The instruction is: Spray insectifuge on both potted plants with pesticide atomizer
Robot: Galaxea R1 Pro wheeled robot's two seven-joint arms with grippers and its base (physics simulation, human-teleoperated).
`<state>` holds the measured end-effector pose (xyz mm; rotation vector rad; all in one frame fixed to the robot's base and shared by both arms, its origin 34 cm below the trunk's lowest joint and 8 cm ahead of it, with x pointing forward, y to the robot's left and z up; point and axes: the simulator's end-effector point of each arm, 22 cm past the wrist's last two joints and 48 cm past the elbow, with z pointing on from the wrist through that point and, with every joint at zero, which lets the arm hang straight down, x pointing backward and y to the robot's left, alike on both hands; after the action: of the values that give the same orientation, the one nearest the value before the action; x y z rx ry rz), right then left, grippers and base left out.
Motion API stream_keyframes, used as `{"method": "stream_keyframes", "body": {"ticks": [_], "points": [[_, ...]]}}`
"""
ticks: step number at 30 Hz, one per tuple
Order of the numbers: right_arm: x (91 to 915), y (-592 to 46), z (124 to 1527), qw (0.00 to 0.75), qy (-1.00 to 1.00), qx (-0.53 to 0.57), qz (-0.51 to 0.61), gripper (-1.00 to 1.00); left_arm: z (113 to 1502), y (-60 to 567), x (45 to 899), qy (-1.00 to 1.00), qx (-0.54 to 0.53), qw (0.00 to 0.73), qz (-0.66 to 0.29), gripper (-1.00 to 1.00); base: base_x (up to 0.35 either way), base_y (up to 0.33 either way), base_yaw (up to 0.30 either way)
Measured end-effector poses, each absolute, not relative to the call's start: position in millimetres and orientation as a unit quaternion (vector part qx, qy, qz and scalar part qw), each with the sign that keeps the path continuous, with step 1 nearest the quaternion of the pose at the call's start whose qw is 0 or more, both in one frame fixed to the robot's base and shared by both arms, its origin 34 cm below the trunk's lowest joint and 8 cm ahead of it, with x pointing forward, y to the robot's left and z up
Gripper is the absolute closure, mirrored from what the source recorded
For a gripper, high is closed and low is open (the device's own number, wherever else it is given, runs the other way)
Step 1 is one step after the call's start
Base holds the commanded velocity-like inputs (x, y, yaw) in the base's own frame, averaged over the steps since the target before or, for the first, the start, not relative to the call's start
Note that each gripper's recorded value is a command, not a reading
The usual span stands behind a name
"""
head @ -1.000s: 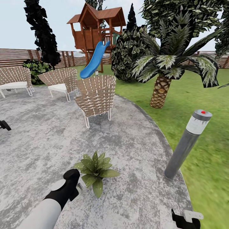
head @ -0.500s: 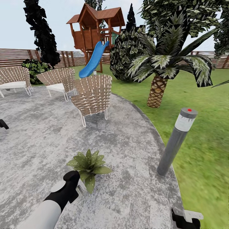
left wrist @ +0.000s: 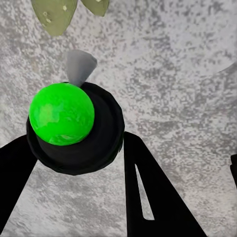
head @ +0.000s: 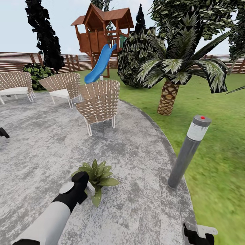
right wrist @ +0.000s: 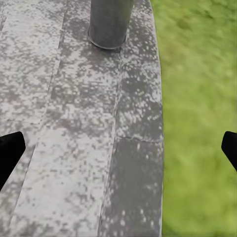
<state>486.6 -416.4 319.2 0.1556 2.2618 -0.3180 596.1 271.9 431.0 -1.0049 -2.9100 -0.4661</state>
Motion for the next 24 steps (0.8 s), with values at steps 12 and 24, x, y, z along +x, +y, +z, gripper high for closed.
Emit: {"method": "stream_keyframes", "body": {"ticks": [12, 24], "points": [[486.1, -416.1, 318.8, 0.413, 0.900, 0.062, -0.126, -1.00, 377.3, 281.2, 515.5, -0.929, -0.330, 0.114, -0.121, 1.00, 0.000, 0.000, 0.000], [486.1, -416.0, 318.8, 0.413, 0.900, 0.062, -0.126, -1.00, 374.8, 300.0, 514.0, -0.941, -0.298, 0.110, -0.114, 1.00, 0.000, 0.000, 0.000]]}}
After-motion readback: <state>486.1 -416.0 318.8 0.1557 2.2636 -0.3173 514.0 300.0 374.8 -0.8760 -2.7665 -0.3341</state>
